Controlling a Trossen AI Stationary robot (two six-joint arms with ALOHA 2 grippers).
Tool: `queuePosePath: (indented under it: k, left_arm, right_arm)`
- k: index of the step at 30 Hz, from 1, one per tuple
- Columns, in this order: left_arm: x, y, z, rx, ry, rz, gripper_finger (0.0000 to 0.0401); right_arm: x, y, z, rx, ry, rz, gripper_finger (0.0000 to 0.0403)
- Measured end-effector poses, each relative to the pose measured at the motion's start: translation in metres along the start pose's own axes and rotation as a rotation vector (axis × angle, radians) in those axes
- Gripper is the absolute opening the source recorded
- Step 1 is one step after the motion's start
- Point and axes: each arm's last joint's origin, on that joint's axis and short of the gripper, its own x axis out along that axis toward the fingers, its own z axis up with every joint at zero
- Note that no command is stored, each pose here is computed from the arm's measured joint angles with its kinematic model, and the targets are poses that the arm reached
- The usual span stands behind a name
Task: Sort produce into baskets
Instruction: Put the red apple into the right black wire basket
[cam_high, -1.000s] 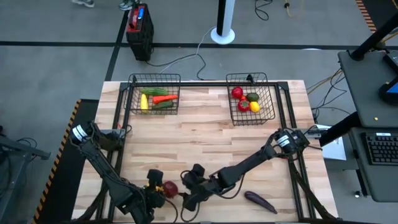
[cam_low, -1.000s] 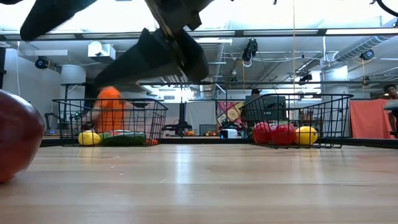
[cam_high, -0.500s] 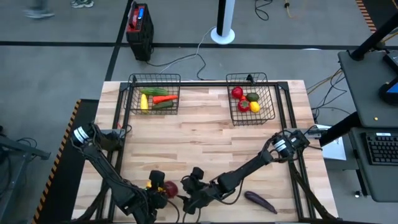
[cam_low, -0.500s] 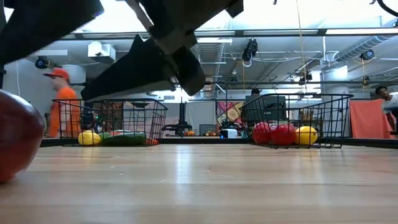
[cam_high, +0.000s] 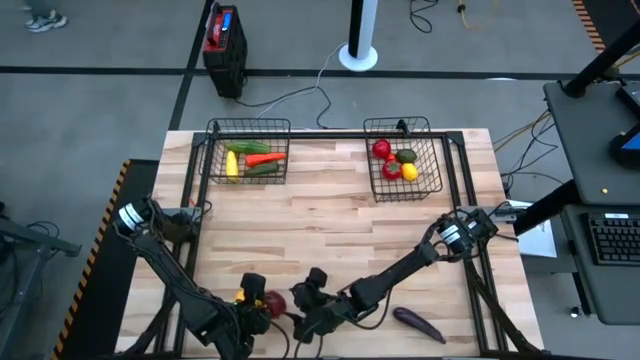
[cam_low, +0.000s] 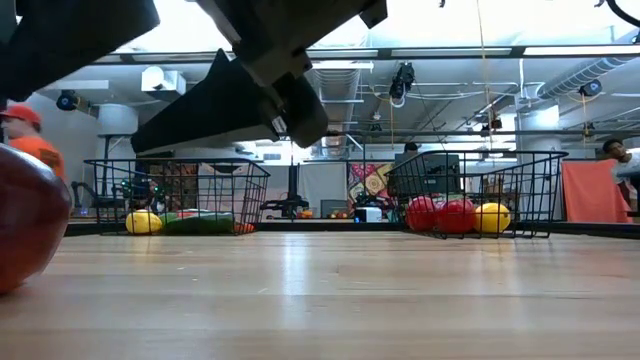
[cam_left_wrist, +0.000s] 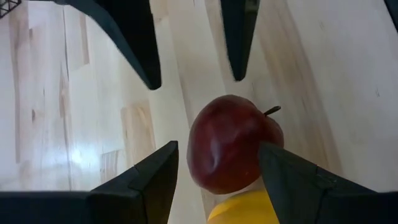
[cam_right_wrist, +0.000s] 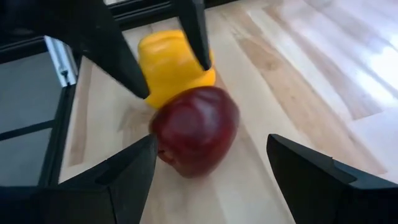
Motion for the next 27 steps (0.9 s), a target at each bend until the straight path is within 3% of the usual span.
queuePosePath:
  k: [13,27]
  left_arm:
    - [0.016,0.002,-0.011,-0.004,0.014,0.018,0.0204]
    - [0.028,0.018,-0.006,0.009,0.027,0.073,0.0203]
  right_arm:
    - [0.0,0.0,0.0,-0.027,-0.005,-0.011,0.0295]
    - [0.001,-0.001,0.0,-0.065,-0.002,-0.013,0.0295]
